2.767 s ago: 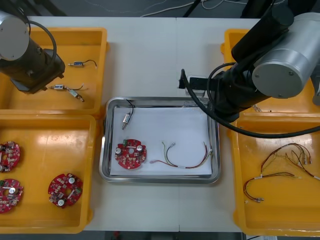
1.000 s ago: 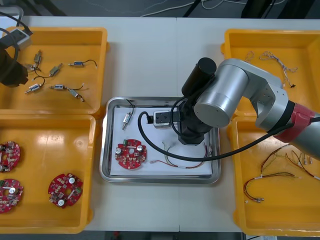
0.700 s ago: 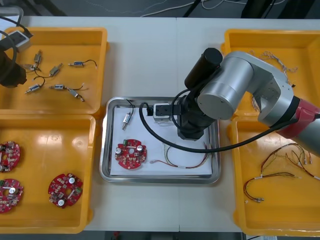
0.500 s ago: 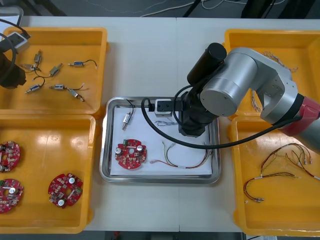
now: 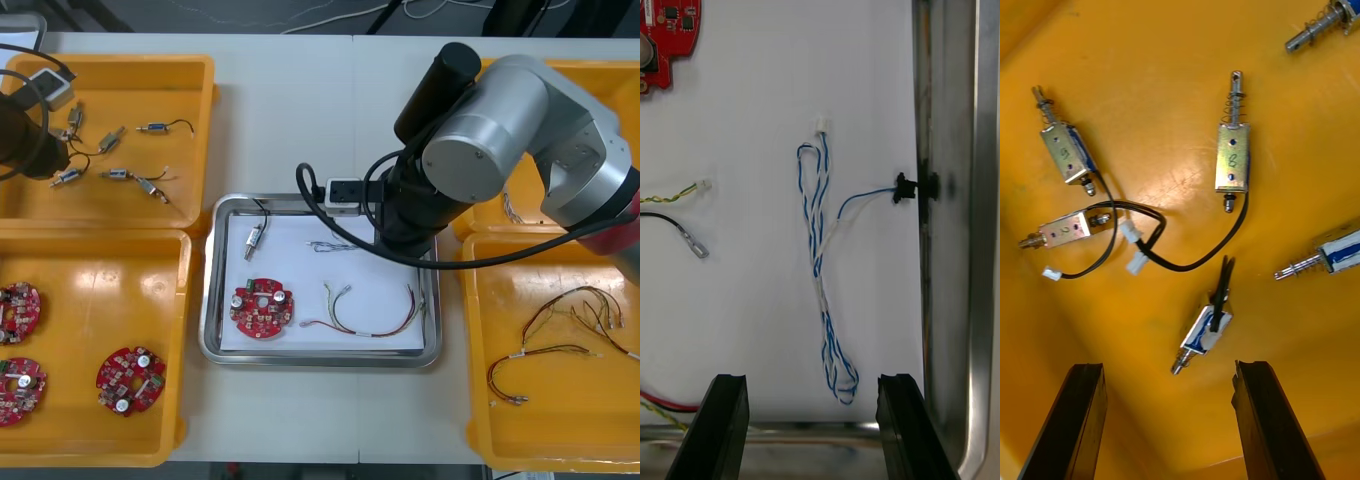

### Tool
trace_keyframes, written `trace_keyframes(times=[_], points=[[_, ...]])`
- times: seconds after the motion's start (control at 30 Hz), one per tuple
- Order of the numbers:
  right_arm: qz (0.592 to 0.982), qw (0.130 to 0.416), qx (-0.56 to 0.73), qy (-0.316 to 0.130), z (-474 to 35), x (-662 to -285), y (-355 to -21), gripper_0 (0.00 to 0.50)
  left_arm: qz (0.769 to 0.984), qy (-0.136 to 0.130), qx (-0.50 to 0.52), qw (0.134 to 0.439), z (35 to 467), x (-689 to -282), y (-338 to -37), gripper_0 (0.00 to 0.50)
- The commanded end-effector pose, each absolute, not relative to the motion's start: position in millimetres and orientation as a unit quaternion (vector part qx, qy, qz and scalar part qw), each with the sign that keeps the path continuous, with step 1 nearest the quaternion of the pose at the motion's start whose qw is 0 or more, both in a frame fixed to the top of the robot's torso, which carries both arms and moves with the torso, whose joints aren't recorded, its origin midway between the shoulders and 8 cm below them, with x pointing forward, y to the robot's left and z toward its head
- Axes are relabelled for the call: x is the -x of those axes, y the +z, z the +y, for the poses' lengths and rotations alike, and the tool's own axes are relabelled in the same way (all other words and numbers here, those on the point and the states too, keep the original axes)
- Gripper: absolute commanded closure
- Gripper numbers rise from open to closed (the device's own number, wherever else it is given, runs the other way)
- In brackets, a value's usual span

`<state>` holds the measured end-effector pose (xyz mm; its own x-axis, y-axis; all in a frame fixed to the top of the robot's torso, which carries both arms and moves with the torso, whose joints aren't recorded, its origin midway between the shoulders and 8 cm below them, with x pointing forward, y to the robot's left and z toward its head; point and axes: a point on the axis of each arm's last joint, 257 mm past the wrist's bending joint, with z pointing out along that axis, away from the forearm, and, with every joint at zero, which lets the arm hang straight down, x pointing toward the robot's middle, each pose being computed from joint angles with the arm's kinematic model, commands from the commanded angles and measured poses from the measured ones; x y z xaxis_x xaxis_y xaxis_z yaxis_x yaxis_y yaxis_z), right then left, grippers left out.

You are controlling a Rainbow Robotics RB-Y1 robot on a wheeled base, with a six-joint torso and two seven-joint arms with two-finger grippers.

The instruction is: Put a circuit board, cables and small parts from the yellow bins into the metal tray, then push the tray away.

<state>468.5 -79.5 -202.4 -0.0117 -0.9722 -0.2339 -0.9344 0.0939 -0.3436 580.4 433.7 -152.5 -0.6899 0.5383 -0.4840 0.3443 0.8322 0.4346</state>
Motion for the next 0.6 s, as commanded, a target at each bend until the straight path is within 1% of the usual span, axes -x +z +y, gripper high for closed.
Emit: trace_keyframes(times=[0.03, 0.27, 0.5, 0.6], points=[[0.748, 0.24, 0.617, -0.048, -89, -476, -147, 0.0, 0.894, 0.16, -0.286, 0.305, 420, -581, -169, 0.0], [0.809, 0.233, 0.538, -0.041, -116, -468, -118, 0.0, 0.885, 0.157, -0.31, 0.309, 409, -583, -181, 0.0], [0.859, 0.225, 0.458, -0.043, -144, -461, -102, 0.0, 0.881, 0.162, -0.322, 0.307, 408, -583, -185, 0.0], [0.878, 0.228, 0.42, -0.04, -155, -459, -97, 0.0, 0.879, 0.167, -0.326, 0.306, 410, -583, -186, 0.0]])
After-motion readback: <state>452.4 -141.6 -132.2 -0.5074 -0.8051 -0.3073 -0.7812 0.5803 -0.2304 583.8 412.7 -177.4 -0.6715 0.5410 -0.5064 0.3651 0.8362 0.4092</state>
